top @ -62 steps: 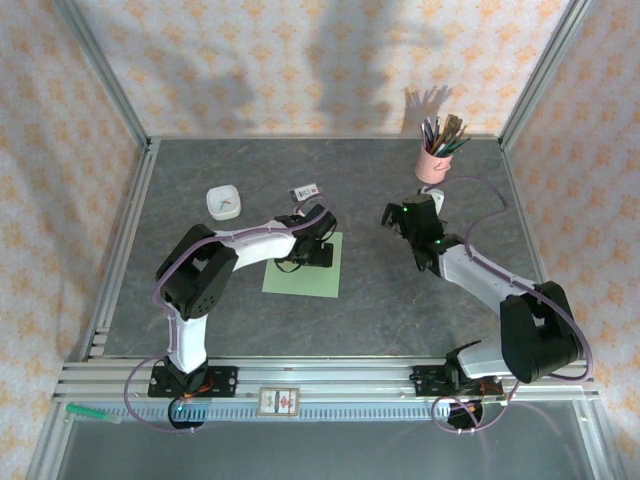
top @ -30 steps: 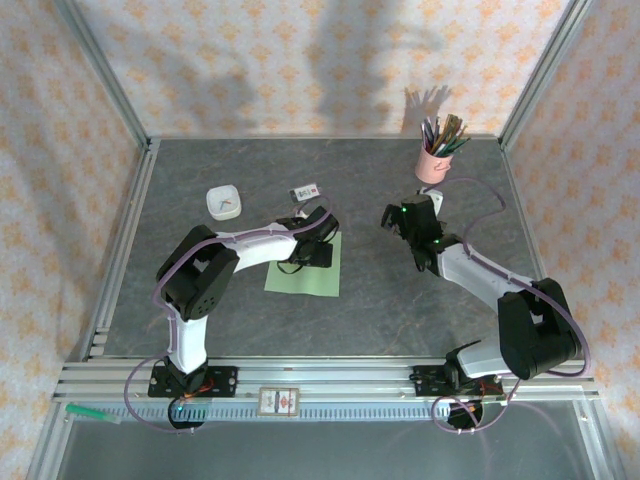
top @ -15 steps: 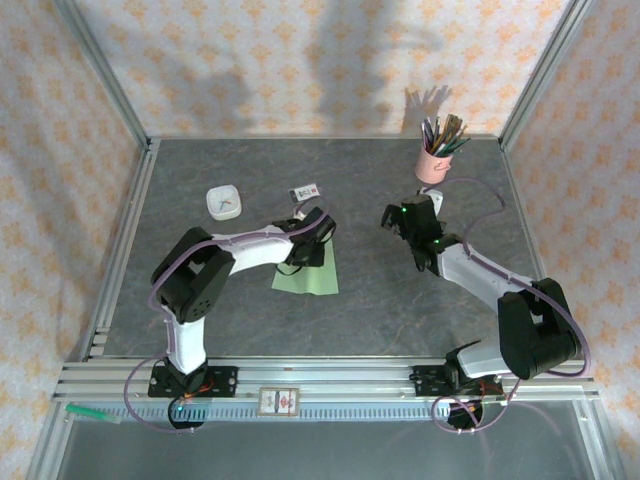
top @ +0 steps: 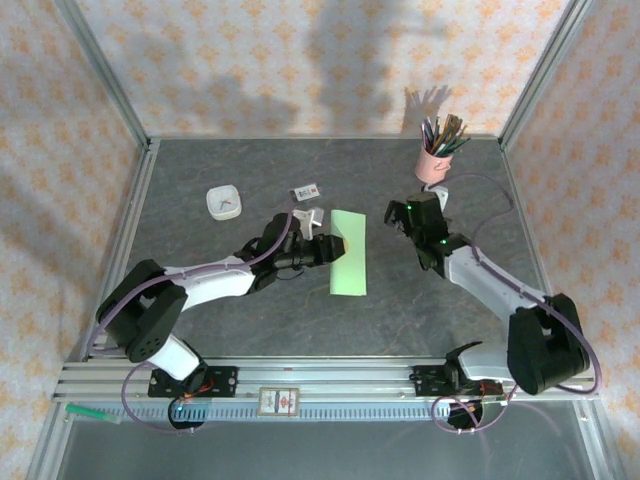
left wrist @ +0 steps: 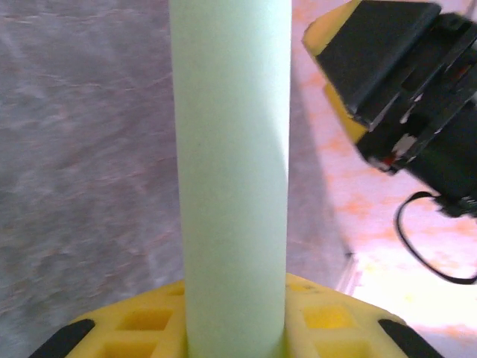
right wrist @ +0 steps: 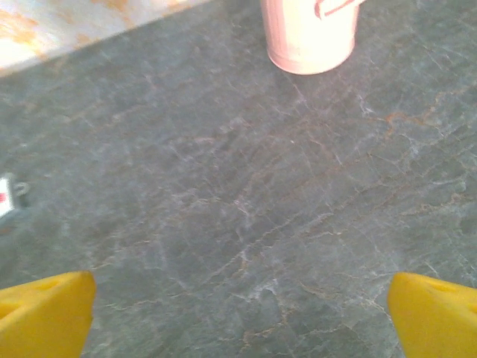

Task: Fold a paper plane with a square sheet of paper (pick it up from the middle)
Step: Fold the square sheet of paper at the center of the table.

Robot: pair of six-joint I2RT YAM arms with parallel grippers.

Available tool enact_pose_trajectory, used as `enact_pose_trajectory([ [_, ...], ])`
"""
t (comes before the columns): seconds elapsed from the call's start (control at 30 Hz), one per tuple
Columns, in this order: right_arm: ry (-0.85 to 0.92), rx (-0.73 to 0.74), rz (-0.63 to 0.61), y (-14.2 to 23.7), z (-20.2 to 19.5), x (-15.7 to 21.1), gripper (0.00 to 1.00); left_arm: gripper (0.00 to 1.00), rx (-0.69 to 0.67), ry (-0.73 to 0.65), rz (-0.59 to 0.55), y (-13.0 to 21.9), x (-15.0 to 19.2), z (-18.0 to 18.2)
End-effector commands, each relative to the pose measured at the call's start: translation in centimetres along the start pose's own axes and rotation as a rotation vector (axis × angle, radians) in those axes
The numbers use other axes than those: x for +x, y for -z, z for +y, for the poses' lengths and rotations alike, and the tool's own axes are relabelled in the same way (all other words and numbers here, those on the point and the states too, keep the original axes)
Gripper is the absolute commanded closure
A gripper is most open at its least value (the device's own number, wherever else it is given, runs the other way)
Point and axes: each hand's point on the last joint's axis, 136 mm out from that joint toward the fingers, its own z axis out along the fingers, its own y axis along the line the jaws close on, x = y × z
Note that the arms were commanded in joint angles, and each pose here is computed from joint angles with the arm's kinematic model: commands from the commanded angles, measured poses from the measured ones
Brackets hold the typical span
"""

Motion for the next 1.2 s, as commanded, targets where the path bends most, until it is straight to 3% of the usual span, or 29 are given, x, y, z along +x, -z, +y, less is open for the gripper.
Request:
enact_pose_trajectory([
  [0.0, 0.016, -0.114, 0.010, 1.7, 1.9, -1.0, 0.00, 0.70, 0.169, 0.088, 0.019, 0.1, 0.5, -1.3],
  [0.2, 0.061, -0.332, 0.096, 2.8, 5.1, 1.2, 0.00, 0.70, 0.049, 0.114, 0.078, -1.0, 2.6, 3.8],
  [0.5, 0.015, -0.553, 0.307, 3.7, 8.3, 6.5, 0.06, 0.71, -0.056, 0.112, 0.133, -1.1, 4.4, 8.1],
  [0.6, -0.008, -0.591, 0.375, 3.6, 8.9, 8.2, 0.15, 0.71, -0.097, 0.112, 0.144, -0.9, 4.7, 9.6],
  [0.83, 0.010, -0.620, 0.486, 2.9, 11.2, 11.7, 0.47, 0.72, -0.158, 0.107, 0.158, -0.4, 5.3, 11.8],
  [1.17, 0.051, -0.629, 0.561, 0.9, 13.9, 14.6, 0.67, 0.73, -0.201, 0.127, 0.140, -0.1, 5.5, 13.0],
])
